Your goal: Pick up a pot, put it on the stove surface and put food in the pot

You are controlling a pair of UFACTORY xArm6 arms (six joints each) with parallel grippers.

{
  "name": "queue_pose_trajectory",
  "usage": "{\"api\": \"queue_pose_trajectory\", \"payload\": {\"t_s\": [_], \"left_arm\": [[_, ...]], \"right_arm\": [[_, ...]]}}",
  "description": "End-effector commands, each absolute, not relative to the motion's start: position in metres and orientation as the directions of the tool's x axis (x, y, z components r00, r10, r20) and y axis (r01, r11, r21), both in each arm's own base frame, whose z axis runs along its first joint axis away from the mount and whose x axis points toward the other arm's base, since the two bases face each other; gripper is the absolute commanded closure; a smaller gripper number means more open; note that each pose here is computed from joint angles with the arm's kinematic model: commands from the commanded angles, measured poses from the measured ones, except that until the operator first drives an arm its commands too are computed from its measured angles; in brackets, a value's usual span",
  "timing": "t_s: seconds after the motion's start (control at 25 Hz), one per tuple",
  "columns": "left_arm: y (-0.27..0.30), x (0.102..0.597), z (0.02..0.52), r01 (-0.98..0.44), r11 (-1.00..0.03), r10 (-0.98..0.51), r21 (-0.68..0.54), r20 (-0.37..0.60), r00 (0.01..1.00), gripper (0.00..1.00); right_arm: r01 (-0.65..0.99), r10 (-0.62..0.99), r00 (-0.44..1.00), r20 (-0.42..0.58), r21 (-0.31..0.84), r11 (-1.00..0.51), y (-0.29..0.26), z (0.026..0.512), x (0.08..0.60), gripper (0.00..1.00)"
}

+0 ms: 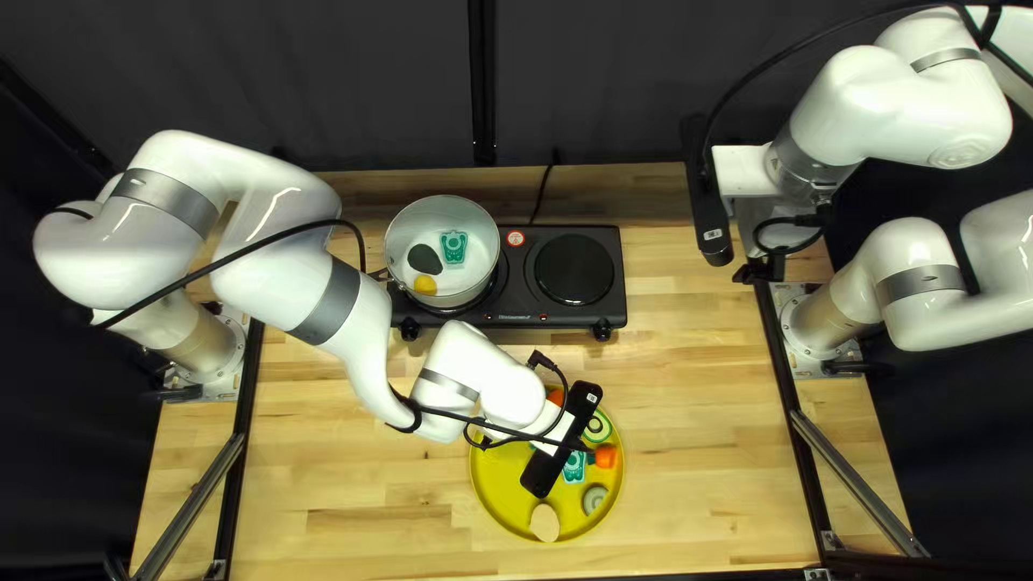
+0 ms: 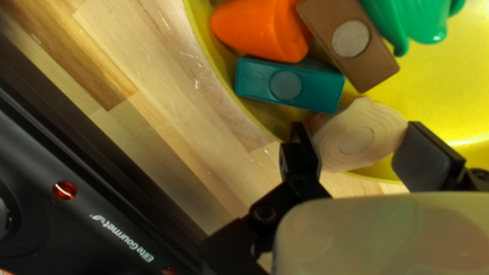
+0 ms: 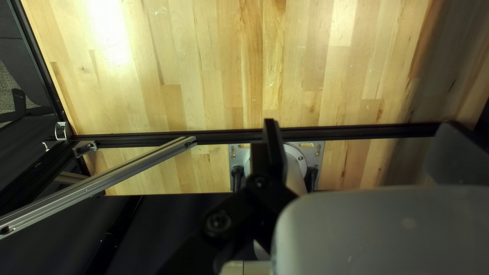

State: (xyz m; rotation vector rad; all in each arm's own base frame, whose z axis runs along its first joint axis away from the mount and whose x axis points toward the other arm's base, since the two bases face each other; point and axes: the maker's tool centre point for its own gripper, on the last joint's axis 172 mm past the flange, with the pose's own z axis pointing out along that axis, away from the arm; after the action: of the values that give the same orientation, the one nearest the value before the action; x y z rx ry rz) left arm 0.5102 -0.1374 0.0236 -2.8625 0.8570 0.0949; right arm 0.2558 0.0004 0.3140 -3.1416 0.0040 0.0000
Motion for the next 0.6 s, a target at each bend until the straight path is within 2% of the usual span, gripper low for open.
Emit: {"api": "queue_pose_trajectory", "payload": {"t_s": [0.04,0.4,0.6], "left_arm": [[-0.137,0.510,0.024,-0.551,-0.825,-0.541,-0.127,-0.104,0.835,1.00],[-0.137,0.511,0.078,-0.569,-0.809,-0.554,-0.150,-0.131,0.822,1.00],[-0.118,0.500,0.128,-0.571,-0.805,-0.552,-0.164,-0.146,0.821,1.00]], "right_arm": [[-0.003,-0.003,1.000,0.000,0.000,-1.000,0.000,0.314,0.256,0.00],[-0.003,-0.003,1.000,0.000,0.000,-1.000,0.000,0.314,0.256,0.00],[-0.003,-0.003,1.000,0.000,0.000,-1.000,0.000,0.314,0.256,0.00]]}}
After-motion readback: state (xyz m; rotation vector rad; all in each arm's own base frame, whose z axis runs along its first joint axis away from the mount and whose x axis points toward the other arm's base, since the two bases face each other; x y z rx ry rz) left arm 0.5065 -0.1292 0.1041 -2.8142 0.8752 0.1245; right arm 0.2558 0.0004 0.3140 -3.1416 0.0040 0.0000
